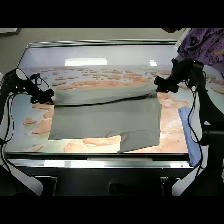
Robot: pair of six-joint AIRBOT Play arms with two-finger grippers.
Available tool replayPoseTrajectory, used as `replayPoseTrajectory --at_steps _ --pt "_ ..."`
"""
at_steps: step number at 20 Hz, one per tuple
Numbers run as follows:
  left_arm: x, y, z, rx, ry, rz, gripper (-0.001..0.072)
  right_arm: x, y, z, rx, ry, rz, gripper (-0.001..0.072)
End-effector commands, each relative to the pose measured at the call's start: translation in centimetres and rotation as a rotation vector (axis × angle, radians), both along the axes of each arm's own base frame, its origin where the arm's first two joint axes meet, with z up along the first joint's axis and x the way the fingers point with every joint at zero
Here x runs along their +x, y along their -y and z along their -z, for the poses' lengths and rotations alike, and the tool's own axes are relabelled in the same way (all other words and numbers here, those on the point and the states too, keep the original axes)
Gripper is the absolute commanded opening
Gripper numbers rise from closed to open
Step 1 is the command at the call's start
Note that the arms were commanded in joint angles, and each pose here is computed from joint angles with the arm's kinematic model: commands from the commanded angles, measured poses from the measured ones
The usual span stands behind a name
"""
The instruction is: Fold the clothes and pants, and hang the long-sleeved shirts on hangers.
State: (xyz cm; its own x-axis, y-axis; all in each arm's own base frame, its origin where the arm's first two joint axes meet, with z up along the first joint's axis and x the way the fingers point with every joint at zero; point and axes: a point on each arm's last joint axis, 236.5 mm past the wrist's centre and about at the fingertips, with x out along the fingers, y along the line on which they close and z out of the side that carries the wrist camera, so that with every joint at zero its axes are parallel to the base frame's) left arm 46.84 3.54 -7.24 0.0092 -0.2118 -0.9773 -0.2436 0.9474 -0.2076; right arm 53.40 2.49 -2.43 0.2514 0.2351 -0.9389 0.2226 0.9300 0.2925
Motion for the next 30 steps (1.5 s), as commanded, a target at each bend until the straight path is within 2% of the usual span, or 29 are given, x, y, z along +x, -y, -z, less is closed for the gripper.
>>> replayPoseTrajectory --at_steps 1,4,5,6,7,8,9,10,11,15,18,20,23,26,30 --pt "-1.9 0.8 1.2 -0.019 -0.075 0.009 0.0017 -1.6 -0.1 1.8 -0.001 -0.092 -0.018 0.0037" --pt "-2.5 1.0 1.9 -0.023 -0.095 0.009 0.0029 -2.9 -0.2 4.2 0.004 -0.179 -0.037 0.0038" --pt "-2.3 0.9 1.9 -0.022 -0.091 -0.002 0.0122 -3.0 -0.2 4.6 0.005 -0.189 -0.037 0.0068" --pt "-2.1 0.9 1.8 -0.021 -0.087 -0.025 0.0335 -3.0 -0.2 5.0 0.006 -0.192 -0.036 0.0134" --pt "-1.8 0.9 1.7 -0.019 -0.079 -0.047 0.0514 -2.9 -0.3 5.0 0.012 -0.190 -0.035 0.0215" --pt "-1.4 0.6 1.2 -0.016 -0.067 -0.069 0.0540 -2.9 -0.5 4.7 0.019 -0.188 -0.038 0.0312" --pt "-0.8 0.2 0.3 -0.013 -0.046 -0.094 0.0540 -3.3 -0.6 4.0 0.026 -0.187 -0.063 0.0407" --pt "-0.2 -0.5 -1.0 -0.008 -0.010 -0.107 0.0540 -3.9 -0.5 3.1 0.013 -0.185 -0.108 0.0421" --pt "0.2 -1.4 -2.7 -0.001 0.033 -0.124 0.0540 -4.5 -0.1 1.8 -0.013 -0.177 -0.165 0.0421" --pt "-1.2 -5.9 -9.1 0.046 0.161 -0.220 0.0539 -6.1 2.6 -3.7 0.108 -0.086 -0.126 0.0419" --pt "-5.8 -8.5 -9.1 0.062 0.156 -0.316 0.0539 -11.7 4.6 -2.4 0.238 -0.137 -0.033 0.0419" --pt "-9.3 -8.5 -7.7 0.043 0.134 -0.371 0.0538 -17.6 4.3 -0.2 0.294 -0.208 -0.001 0.0418" --pt "-13.2 -7.3 -5.2 0.008 0.112 -0.433 0.0538 -24.0 2.4 2.7 0.298 -0.249 0.005 0.0418" --pt "-15.8 -5.7 -3.3 -0.016 0.063 -0.433 0.0537 -28.1 0.9 5.2 0.305 -0.285 0.027 0.0418" --pt "-16.4 -5.3 -2.8 -0.023 0.039 -0.431 0.0536 -29.9 -0.1 7.0 0.329 -0.307 0.037 0.0418"
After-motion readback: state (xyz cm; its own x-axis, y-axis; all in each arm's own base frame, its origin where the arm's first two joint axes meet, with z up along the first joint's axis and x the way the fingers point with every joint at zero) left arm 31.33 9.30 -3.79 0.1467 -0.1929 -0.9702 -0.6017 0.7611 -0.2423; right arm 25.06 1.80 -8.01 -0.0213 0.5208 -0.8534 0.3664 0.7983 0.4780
